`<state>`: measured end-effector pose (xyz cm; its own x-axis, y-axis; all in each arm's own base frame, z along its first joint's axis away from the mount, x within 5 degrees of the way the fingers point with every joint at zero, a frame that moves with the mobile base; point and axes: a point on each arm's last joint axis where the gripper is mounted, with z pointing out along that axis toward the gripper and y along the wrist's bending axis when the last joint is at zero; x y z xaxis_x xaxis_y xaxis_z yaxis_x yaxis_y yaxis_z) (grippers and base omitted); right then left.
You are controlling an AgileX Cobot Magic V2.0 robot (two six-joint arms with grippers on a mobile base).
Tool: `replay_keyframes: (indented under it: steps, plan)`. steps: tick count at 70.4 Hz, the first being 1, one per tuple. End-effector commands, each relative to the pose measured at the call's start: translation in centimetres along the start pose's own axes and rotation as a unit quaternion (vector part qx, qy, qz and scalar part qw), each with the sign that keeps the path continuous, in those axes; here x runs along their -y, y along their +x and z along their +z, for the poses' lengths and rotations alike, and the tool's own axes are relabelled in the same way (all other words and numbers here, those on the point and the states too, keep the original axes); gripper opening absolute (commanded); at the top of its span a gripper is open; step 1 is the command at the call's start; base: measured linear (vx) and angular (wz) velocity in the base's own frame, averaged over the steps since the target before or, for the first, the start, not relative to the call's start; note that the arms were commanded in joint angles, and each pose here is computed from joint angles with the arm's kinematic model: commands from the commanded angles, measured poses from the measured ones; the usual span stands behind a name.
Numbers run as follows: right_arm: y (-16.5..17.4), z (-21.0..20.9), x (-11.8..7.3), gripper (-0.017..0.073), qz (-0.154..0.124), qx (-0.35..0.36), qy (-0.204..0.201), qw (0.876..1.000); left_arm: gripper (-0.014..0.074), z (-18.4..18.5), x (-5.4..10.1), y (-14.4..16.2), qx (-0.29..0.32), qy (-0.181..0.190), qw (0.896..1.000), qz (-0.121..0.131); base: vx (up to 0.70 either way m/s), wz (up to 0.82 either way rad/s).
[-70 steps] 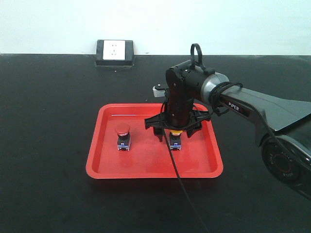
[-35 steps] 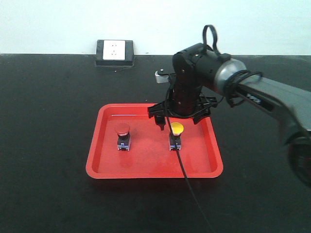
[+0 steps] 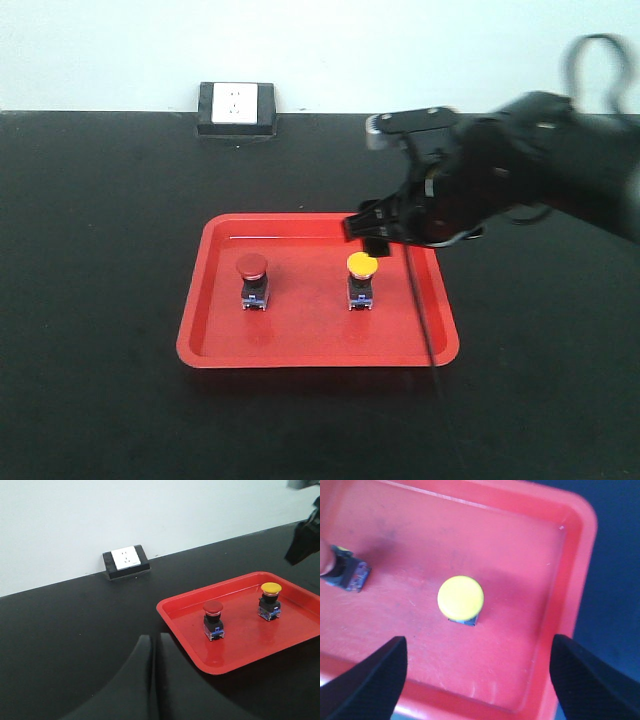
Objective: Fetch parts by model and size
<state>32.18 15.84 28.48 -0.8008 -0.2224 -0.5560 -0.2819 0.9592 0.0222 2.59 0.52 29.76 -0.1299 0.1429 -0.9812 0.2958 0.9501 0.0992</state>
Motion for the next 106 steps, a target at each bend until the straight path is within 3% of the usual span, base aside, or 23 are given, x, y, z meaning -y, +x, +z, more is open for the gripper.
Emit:
replay_keyframes:
  steps: [1, 15, 23, 35, 47, 64, 91, 106]
  plan:
    - [-0.2, -4.7, 0.7, 0.0546, -0.022, 0.098, -0.004, 0.995, -0.0004, -0.2, 0.0, -1.3, 0.040, 0.003, 0.999, 0.002, 0.00, 0.00]
    - [2.6, -9.8, 1.6, 0.0546, -0.050, 0.189, -0.014, 0.981, -0.0004, -0.2, 0.0, -1.3, 0.040, 0.003, 0.999, 0.002, 0.00, 0.00]
    - [4.8, -12.5, 2.1, 0.0540, -0.052, 0.243, -0.023, 0.968, -0.0004, -0.2, 0.0, -1.3, 0.040, 0.003, 0.999, 0.002, 0.00, 0.00]
    - [8.6, -15.1, 2.9, 0.0474, -0.060, 0.294, -0.024, 0.954, -0.0004, -0.2, 0.0, -1.3, 0.040, 0.003, 0.999, 0.002, 0.00, 0.00]
    - [12.6, -16.1, 3.7, 0.0317, -0.059, 0.312, -0.025, 0.948, -0.0004, -0.2, 0.0, -1.3, 0.040, 0.003, 0.999, 0.002, 0.00, 0.00]
    - [17.9, -17.1, 4.7, -0.0016, -0.054, 0.350, -0.029, 0.935, -0.0004, -0.2, 0.0, -1.3, 0.040, 0.004, 0.999, 0.001, 0.00, 0.00]
    - [22.6, -18.0, 5.6, -0.0008, -0.050, 0.416, -0.031, 0.907, -0.0004, -0.2, 0.0, -1.3, 0.039, 0.004, 0.999, 0.001, 0.00, 0.00]
    - [22.7, -18.0, 5.7, -0.0008, -0.052, 0.413, -0.028, 0.909, -0.0004, -0.2, 0.0, -1.3, 0.039, 0.004, 0.999, 0.001, 0.00, 0.00]
